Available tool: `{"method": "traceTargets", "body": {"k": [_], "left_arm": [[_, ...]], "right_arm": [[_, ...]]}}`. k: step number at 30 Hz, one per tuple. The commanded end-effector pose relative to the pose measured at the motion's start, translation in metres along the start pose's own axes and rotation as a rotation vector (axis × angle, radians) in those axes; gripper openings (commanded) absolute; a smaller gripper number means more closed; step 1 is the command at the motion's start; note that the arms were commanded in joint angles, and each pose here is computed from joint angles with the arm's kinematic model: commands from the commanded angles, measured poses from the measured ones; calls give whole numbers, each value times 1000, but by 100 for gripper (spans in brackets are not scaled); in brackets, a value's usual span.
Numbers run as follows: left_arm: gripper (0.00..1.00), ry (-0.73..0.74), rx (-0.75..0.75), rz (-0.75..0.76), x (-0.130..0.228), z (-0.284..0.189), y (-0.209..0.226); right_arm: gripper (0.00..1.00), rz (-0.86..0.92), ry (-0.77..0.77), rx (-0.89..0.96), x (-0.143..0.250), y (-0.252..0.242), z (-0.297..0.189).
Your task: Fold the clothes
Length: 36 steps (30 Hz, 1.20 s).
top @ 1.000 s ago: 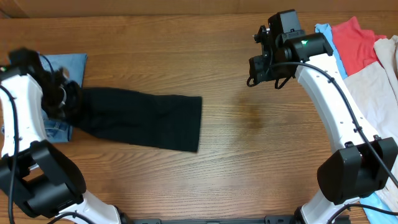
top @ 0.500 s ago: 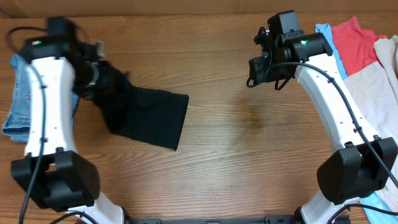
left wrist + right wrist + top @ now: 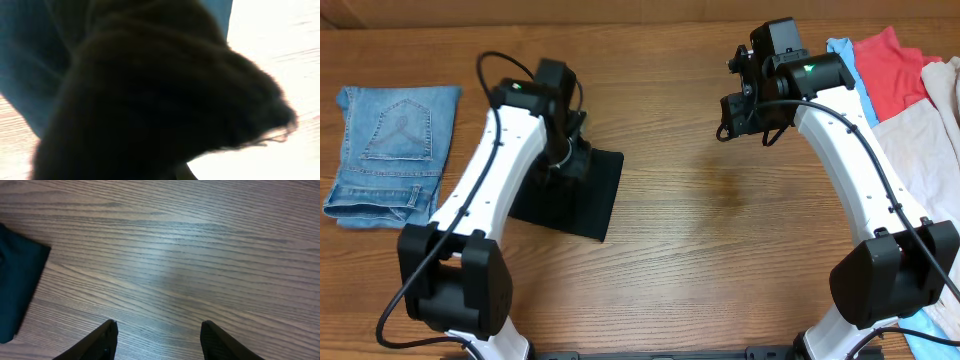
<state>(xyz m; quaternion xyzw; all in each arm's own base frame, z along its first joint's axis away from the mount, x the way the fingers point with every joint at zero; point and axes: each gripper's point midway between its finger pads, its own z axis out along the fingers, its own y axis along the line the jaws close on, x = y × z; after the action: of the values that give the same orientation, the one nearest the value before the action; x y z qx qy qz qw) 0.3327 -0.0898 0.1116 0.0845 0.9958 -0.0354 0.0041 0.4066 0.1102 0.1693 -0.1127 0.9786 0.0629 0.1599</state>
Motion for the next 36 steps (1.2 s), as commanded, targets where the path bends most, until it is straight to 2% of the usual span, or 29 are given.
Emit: {"method": "traceTargets", "body": {"k": [1,13,15,17,18,19,21,26,32,36], "left_arm": [[7,2,-16,-22,1,6,-5],[12,-32,50,-20,-8,6,-18],[24,-36,114,-17,-9,5,-29],[42,-54,249,-5,-15,0,-52],[45,-74,330,22,-19,-4,-66],[55,-104,439,82,-24,-13,-84],[54,-116,447,77,-27,-22,-80],[50,-105,321,-20,-27,-28,-34],[41,-46,199,-256,-14,-21,26],[38,21,180,-323,4,-10,38]], "right_arm": [[57,4,-5,3,-1,-1,-1],[57,4,-2,3,-1,-1,-1],[57,4,-2,3,-1,-1,-1],[57,3,-4,4,-1,-1,-1],[57,3,-7,4,-2,-1,-1],[57,3,-12,3,-3,-1,-1],[58,3,-8,3,-2,-1,-1],[58,-4,0,-35,0,6,-1],[58,-182,-24,-388,2,72,-13],[58,-272,-64,-493,-2,113,-18]]}}
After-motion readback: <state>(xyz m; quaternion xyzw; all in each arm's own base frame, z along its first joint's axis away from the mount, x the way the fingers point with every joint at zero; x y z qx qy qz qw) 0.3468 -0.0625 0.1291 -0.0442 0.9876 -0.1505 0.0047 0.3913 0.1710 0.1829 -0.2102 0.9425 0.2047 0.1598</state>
